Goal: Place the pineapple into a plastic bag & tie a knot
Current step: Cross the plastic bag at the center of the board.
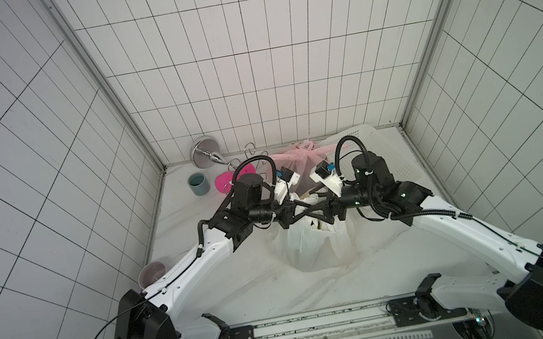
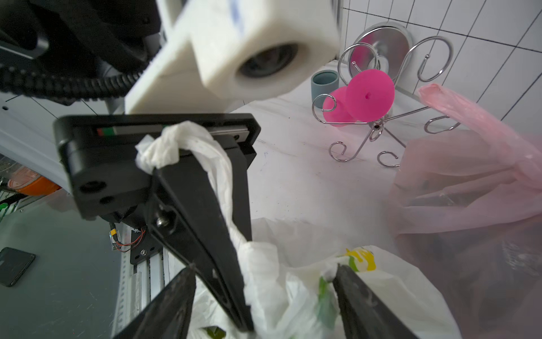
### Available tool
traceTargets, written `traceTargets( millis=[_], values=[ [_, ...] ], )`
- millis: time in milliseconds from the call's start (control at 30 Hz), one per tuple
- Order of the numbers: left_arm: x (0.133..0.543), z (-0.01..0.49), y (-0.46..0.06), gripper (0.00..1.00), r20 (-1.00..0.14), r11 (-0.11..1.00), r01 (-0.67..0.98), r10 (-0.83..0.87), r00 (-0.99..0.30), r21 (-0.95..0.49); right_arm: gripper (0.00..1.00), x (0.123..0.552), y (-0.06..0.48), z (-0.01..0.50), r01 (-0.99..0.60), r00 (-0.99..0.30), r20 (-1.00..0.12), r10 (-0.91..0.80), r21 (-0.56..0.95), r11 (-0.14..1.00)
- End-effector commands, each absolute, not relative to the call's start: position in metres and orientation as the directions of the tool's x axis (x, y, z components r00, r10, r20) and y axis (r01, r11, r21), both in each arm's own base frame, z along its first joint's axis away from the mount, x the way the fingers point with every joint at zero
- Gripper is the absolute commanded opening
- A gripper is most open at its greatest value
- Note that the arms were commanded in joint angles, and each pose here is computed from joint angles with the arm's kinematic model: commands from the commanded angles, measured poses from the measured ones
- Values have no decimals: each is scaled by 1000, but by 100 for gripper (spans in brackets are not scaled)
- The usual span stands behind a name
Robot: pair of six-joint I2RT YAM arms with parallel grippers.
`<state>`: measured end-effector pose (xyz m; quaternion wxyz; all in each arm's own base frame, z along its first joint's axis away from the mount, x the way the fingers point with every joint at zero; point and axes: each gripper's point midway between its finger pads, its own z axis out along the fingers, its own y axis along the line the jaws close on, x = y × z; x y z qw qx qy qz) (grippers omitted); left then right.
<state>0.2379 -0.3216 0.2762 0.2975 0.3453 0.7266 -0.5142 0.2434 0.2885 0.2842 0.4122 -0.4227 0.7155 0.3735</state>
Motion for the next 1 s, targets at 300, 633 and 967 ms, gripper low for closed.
traceTargets(
  millis=[300,633,967],
  values=[
    [233,294,-321,0,-818,175,831,159,-553,-528,55,221,292,270,-926,-328,-878,-349,226,302],
    [241,295,-323,0,-814,201,820,137,-565,-536,56,219,292,248,-908,-356,-835,-420,204,365],
    [244,301,-323,8,-807,201,807,107,-581,-555,11,236,286,237,-874,-372,-818,-438,151,461]
  ],
)
